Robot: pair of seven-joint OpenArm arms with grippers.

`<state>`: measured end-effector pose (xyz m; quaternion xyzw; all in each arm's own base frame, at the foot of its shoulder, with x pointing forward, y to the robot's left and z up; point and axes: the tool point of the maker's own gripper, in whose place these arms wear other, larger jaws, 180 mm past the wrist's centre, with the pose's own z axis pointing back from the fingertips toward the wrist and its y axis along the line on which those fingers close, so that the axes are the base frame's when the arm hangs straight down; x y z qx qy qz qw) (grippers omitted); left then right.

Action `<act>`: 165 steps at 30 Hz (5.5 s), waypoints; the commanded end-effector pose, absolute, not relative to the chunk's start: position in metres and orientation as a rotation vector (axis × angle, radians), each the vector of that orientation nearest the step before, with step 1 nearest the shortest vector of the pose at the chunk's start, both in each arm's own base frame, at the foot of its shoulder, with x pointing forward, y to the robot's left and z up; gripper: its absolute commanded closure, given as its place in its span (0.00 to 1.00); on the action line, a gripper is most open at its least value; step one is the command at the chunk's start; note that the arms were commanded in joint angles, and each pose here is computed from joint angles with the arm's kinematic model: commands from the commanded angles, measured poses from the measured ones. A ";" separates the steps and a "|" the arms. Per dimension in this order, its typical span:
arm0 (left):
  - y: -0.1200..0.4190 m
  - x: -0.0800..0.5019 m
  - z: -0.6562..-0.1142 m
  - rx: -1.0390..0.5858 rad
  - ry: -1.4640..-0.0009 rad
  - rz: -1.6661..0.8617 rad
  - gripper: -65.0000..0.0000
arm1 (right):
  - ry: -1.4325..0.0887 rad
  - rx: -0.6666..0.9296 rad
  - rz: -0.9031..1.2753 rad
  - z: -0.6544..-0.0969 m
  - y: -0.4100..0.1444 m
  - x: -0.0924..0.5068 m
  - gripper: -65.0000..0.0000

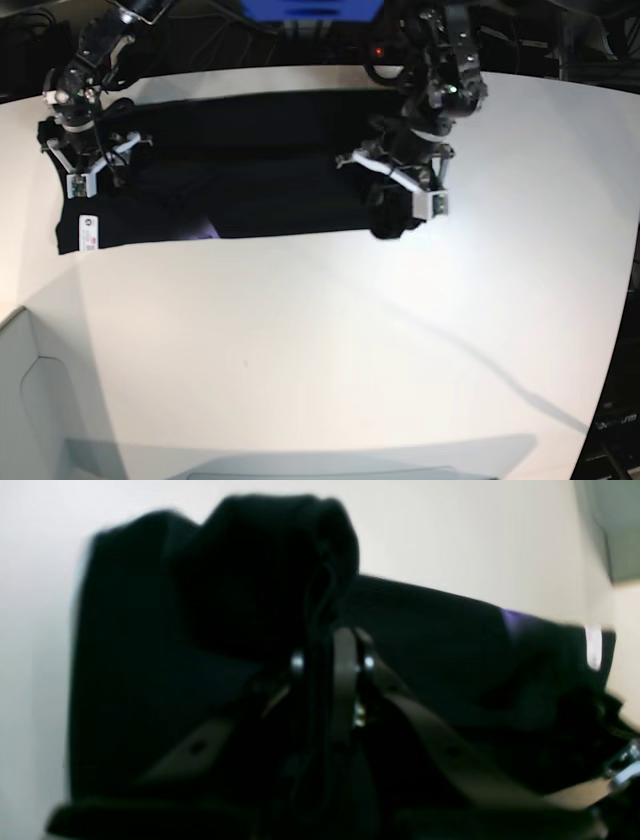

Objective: Fold the T-shirt properly
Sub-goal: 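Carry the strip end with the left gripper toward the right gripper, then lower the folded end with the left gripper onto the strip, then lift the strip end with the right gripper and fold it over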

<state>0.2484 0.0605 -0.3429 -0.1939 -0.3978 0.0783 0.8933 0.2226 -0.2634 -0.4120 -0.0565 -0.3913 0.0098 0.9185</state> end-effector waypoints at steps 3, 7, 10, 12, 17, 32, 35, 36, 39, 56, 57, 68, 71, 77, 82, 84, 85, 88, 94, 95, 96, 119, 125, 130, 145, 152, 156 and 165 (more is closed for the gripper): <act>0.029 0.260 -0.330 -0.433 -0.866 0.059 1.00 | -0.820 -0.132 0.027 -0.406 -0.267 0.226 0.50; -0.016 0.263 -0.333 -0.477 -0.842 -0.070 1.00 | -0.820 -0.132 0.029 -0.406 -0.267 0.226 0.50; -0.036 0.259 -0.340 -0.498 -0.811 -0.124 1.00 | -0.820 -0.133 0.030 -0.405 -0.268 0.226 0.50; -0.047 0.257 -0.347 -0.510 -0.787 -0.152 1.00 | -0.820 -0.135 0.031 -0.405 -0.268 0.226 0.50; -0.072 0.256 -0.358 -0.543 -0.744 -0.217 1.00 | -0.822 -0.136 0.032 -0.405 -0.269 0.227 0.50; -0.112 0.268 -0.362 -0.591 -0.790 -0.312 1.00 | -0.821 -0.136 0.032 -0.405 -0.269 0.226 0.50; -0.112 0.272 -0.366 -0.583 -0.783 -0.319 1.00 | -0.821 -0.136 0.032 -0.405 -0.269 0.226 0.50; -0.112 0.273 -0.366 -0.582 -0.785 -0.321 1.00 | -0.821 -0.136 0.032 -0.405 -0.269 0.226 0.50; -0.117 0.275 -0.362 -0.595 -0.790 -0.331 1.00 | -0.819 -0.136 0.032 -0.405 -0.269 0.226 0.50; -0.142 0.266 -0.344 -0.680 -0.795 -0.378 0.58 | -0.820 -0.137 0.033 -0.405 -0.269 0.226 0.50; -0.141 0.268 -0.336 -0.686 -0.815 -0.375 0.56 | -0.820 -0.137 0.033 -0.405 -0.269 0.226 0.50; -0.072 0.221 -0.328 -0.588 -0.862 -0.437 0.56 | -0.836 -0.140 0.033 -0.400 -0.270 0.232 0.50; -0.048 0.217 -0.350 -0.511 -0.809 -0.403 0.56 | -0.835 -0.137 0.030 -0.401 -0.269 0.232 0.50; -0.033 0.220 -0.372 -0.447 -0.755 -0.329 0.56 | -0.835 -0.137 0.030 -0.401 -0.269 0.232 0.50; -0.068 0.214 -0.376 -0.497 -0.730 -0.418 0.56 | -0.835 -0.137 0.030 -0.401 -0.269 0.232 0.50; -0.089 0.206 -0.374 -0.530 -0.724 -0.487 0.56 | -0.836 -0.139 0.031 -0.401 -0.270 0.232 0.50; -0.097 0.203 -0.372 -0.536 -0.728 -0.524 0.56 | -0.836 -0.139 0.031 -0.401 -0.270 0.232 0.50; -0.119 0.198 -0.363 -0.568 -0.747 -0.630 0.56 | -0.835 -0.141 0.030 -0.401 -0.271 0.232 0.50; -0.140 0.194 -0.345 -0.629 -0.781 -0.693 0.56 | -0.837 -0.142 0.029 -0.401 -0.271 0.232 0.50; -0.145 0.197 -0.338 -0.653 -0.790 -0.681 0.56 | -0.838 -0.142 0.029 -0.400 -0.271 0.232 0.50; -0.148 0.198 -0.332 -0.678 -0.792 -0.672 0.56 | -0.843 -0.144 0.030 -0.399 -0.271 0.233 0.50; 0.008 0.245 -0.406 -0.584 -0.575 -0.127 0.56 | -0.991 -0.289 0.039 -0.329 -0.290 0.245 0.47; 0.000 0.225 -0.427 -0.446 -0.572 -0.321 0.56 | -0.905 -0.244 0.011 -0.366 -0.306 0.244 0.39; 0.003 0.223 -0.432 -0.396 -0.580 -0.369 0.56 | -0.881 -0.266 -0.054 -0.375 -0.339 0.242 0.39; 0.004 0.225 -0.430 -0.393 -0.589 -0.370 0.56 | -0.738 -0.173 -0.105 -0.433 -0.351 0.226 0.41; 0.003 0.228 -0.427 -0.396 -0.597 -0.365 0.56 | -0.660 -0.107 -0.025 -0.459 -0.323 0.216 0.83; 0.002 0.229 -0.425 -0.400 -0.605 -0.363 0.56 | -0.650 -0.099 -0.003 -0.462 -0.316 0.215 1.00; 0.012 0.252 -0.359 -0.438 -0.789 -0.293 0.56 | -0.859 -0.250 0.005 -0.380 -0.333 0.244 1.00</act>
